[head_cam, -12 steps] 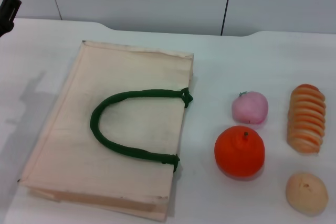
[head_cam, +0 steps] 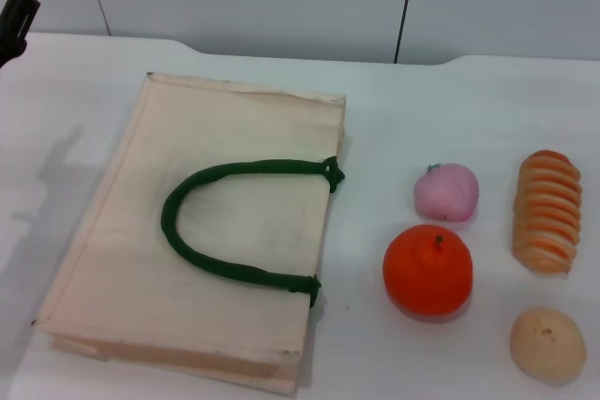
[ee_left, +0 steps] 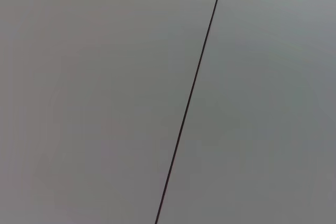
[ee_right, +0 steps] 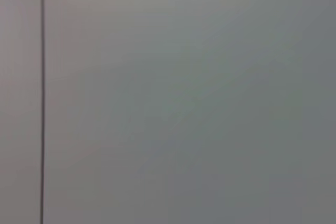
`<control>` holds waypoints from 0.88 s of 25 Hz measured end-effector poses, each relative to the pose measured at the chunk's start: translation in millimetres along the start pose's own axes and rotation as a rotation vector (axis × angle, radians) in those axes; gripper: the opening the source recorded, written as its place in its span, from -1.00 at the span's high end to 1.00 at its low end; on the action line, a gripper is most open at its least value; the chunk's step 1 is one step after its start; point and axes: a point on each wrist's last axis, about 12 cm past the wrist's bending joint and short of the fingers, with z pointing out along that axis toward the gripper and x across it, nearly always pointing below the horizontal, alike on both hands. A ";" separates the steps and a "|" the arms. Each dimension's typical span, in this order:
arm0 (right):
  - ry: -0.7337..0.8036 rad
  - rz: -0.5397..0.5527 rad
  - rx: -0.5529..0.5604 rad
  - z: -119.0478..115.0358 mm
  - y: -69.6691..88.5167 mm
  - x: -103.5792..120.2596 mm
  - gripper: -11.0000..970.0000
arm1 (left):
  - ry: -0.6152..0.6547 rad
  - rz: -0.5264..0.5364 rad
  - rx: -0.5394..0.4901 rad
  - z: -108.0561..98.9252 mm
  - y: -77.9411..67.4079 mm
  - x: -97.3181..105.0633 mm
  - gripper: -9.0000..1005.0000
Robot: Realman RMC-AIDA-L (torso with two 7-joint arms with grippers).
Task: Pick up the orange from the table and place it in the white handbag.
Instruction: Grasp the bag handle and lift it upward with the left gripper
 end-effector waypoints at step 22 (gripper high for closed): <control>0.045 -0.059 -0.067 -5.5 5.0 5.4 -0.66 | 0.033 -0.006 0.049 1.5 -5.4 3.2 -0.43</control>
